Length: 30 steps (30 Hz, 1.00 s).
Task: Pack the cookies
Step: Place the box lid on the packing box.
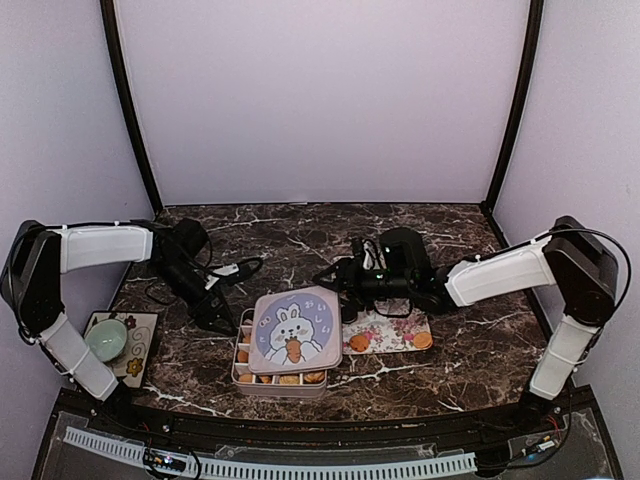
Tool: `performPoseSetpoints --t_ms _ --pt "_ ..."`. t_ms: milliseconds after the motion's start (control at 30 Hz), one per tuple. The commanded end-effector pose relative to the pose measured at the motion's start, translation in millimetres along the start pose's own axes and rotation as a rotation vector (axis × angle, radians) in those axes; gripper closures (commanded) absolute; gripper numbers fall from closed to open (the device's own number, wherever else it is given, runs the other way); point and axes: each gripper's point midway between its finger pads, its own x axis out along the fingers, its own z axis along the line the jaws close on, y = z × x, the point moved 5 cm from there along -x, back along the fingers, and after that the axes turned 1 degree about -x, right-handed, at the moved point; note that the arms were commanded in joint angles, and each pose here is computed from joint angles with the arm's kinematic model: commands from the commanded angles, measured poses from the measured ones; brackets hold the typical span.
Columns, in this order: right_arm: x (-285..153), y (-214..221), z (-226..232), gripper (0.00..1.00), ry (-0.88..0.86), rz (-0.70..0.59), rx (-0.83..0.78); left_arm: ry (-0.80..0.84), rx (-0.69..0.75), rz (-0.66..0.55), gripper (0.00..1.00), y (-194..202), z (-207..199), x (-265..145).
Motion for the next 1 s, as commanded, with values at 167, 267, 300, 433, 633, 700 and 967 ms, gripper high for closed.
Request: performPoseSetpoints --t_ms 167,267,300,433,633,700,967 --pt "1.0 19.1 -45.1 0.38 0.347 0.112 -0.07 0.037 0.01 -0.036 0.2 -12.1 -8.0 -3.5" --pt "1.4 19.4 -40.5 0.38 0.377 0.127 -0.107 0.039 0.013 -0.034 0.2 -14.2 -7.2 -0.5" --pt "2.3 21.1 -38.7 0.38 0.385 0.136 -0.119 0.038 0.014 -0.035 0.2 -14.9 -6.8 0.7" --pt "7.3 25.9 -30.3 0.37 0.415 0.169 -0.169 0.033 0.023 -0.035 0.17 -18.7 -6.4 5.6" --pt "21.6 32.2 -15.1 0.36 0.402 0.209 -0.202 0.036 0.025 -0.034 0.12 -19.1 -7.4 9.2" --pt "26.2 35.6 -15.2 0.36 0.407 0.229 -0.208 0.028 0.026 -0.032 0.12 -17.1 -6.6 9.9" --pt "33.4 42.7 -20.1 0.35 0.446 0.259 -0.244 -0.009 0.02 0.001 0.15 -7.6 0.8 17.7"
